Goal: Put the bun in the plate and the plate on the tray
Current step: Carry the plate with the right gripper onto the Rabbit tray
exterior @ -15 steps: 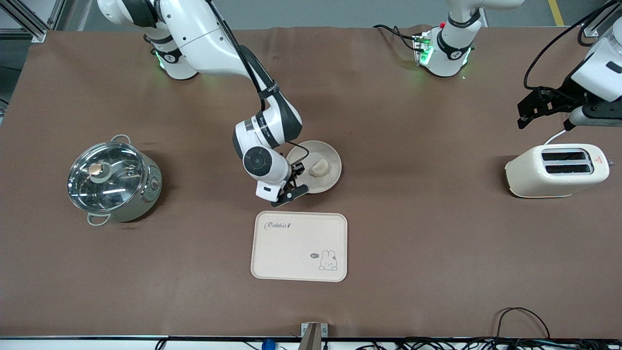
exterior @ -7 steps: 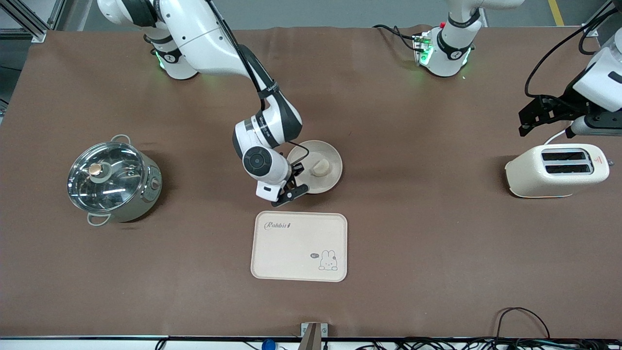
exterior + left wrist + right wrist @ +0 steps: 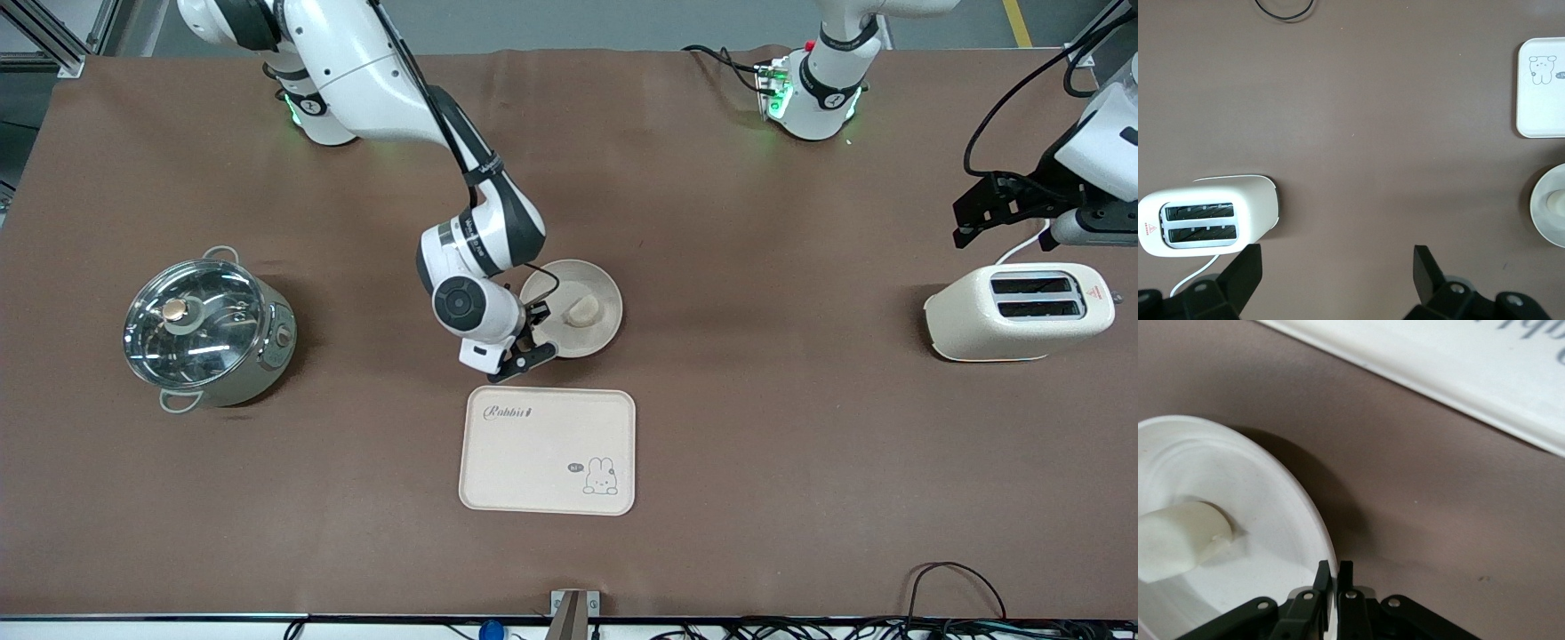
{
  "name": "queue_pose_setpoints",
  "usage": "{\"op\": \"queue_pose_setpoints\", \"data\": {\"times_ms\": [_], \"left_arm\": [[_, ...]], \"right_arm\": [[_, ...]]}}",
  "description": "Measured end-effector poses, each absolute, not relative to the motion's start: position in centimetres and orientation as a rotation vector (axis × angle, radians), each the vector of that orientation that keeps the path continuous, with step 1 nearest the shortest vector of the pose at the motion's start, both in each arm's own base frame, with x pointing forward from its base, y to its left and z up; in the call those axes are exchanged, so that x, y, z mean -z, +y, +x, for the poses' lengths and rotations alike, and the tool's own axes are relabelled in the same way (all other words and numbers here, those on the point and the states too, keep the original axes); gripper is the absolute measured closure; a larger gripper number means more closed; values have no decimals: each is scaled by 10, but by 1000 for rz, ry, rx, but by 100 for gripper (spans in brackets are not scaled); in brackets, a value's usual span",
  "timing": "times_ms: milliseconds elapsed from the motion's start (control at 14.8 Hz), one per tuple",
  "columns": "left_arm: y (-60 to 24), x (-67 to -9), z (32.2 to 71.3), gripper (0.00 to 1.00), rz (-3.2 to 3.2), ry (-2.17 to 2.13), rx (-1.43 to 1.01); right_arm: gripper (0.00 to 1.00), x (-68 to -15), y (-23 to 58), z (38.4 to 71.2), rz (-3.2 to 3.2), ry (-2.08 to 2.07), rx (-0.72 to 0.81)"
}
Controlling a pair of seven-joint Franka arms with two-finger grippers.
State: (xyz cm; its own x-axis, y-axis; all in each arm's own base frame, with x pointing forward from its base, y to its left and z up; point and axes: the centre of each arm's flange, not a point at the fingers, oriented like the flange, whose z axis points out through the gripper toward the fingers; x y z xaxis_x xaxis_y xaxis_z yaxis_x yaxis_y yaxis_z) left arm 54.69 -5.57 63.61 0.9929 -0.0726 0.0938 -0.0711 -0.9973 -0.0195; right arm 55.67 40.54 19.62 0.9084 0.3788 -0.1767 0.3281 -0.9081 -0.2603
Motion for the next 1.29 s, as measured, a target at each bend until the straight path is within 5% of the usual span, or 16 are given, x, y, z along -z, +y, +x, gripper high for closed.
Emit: {"op": "queue_pose_setpoints", "data": {"times_ms": [475,881,1288], "left_arm": [[-55,-636,547,0,-3120,112,147],[-56,-636,547,0,-3120,113,148],[-56,-637,547,0,-3120,113,149]], "right_arm": [[95,-229,371,590,-2692,-307,-435],[95,-268,308,659,-2661,-75,-290],[95,-228,291,713,-2668,154,-56]]}}
